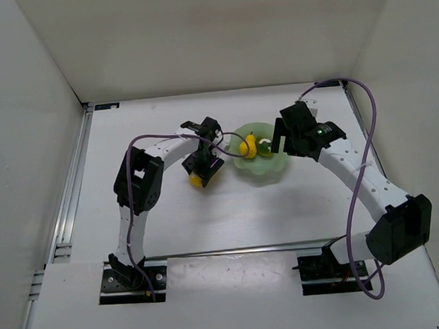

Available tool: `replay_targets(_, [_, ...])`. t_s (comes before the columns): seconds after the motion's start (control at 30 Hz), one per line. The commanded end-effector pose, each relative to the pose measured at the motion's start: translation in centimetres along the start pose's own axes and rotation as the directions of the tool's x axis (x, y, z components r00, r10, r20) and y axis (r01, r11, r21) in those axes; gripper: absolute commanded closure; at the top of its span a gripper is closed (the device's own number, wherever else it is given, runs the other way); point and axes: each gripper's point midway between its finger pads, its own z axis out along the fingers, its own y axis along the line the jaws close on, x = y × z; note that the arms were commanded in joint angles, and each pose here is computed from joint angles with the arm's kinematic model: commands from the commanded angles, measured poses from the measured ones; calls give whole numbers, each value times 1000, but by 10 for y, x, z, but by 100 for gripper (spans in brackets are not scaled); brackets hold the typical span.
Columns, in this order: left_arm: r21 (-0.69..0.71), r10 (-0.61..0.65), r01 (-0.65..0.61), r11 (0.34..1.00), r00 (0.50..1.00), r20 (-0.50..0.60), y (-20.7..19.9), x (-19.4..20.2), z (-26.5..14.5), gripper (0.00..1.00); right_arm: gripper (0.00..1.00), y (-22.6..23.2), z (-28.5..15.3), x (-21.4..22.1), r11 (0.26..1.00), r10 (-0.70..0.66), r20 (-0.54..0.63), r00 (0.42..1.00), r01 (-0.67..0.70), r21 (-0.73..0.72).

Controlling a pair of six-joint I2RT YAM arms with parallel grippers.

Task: Place and organize the fake fruits in the fruit bowl

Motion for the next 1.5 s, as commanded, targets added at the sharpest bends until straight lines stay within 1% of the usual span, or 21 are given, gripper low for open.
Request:
replay_targets(0.0, [-7,12,-11,1000,992,128,1,-17,-48,65,0,-4,-6,-7,999,39,43,998,-39,6])
replay_targets(0.07, [-79,12,-1,997,991,136,13,-18,-70,68,0,-7,-7,-5,999,49,48,998,-49,16])
replay_targets(0.2, [-202,28,30,979,960,280,27,-46,-127,68,0,-22,-5,6,995,70,53,996,-74,73])
replay_targets(0.3, [-216,70,23,976,909,412,15,-80,-159,68,0,-35,-2,11,986,114,52,992,-120,117])
replay_targets(0.37, [-197,118,-19,980,854,507,-5,-111,-173,66,0,-43,-4,12,976,150,55,987,-157,148])
replay_targets(0.43, [-147,138,-71,987,843,520,-25,-128,-162,62,0,-61,-8,10,957,185,92,978,-201,208])
replay_targets(0.47, [-107,155,-114,988,814,561,-44,-144,-169,61,0,-69,-13,13,944,210,103,972,-229,239])
replay_targets(0.6, [-47,170,-174,984,805,569,-74,-170,-150,56,0,-104,-33,10,894,274,210,939,-329,304])
replay_targets(0.67, [-36,181,-195,980,805,565,-84,-178,-137,52,0,-118,-47,8,876,316,268,910,-388,286])
replay_targets(0.8, [-56,233,-252,966,756,612,-102,-197,-143,47,0,-137,-62,12,855,353,339,872,-448,262])
replay_targets(0.87, [-63,232,-250,966,738,634,-102,-205,-149,31,0,-143,-66,17,852,359,358,862,-459,251])
replay_targets(0.93, [-66,238,-257,964,724,648,-107,-210,-154,21,0,-148,-69,19,852,355,364,861,-458,253])
replay_targets(0.97, [-77,238,-248,966,726,645,-105,-210,-154,0,0,-147,-71,20,860,347,362,865,-447,245])
replay_targets(1.03, [-104,243,-236,966,693,679,-106,-212,-178,0,0,-151,-73,21,859,342,361,868,-445,254])
replay_targets(1.2, [-212,237,-115,970,621,747,-80,-201,-250,0,0,-152,-75,23,859,342,361,868,-445,254])
replay_targets(1.27, [-285,230,-13,958,629,743,-48,-192,-265,0,0,-150,-75,24,862,345,354,869,-443,246])
replay_targets(1.3, [-298,217,32,954,612,760,-33,-182,-285,0,0,-150,-75,24,862,345,353,869,-443,246])
replay_targets(1.33, [-309,202,72,948,616,761,-16,-174,-291,0,0,-146,-74,23,873,340,343,875,-430,231])
replay_targets(1.4, [-319,107,207,925,663,741,46,-148,-283,0,0,-136,-63,27,900,318,286,904,-382,209])
replay_targets(1.43, [-331,83,258,908,663,744,67,-131,-293,0,0,-132,-57,32,906,314,254,915,-369,207])
replay_targets(1.47, [-367,11,344,864,716,698,109,-102,-272,0,0,-131,-50,36,909,307,218,927,-353,220])
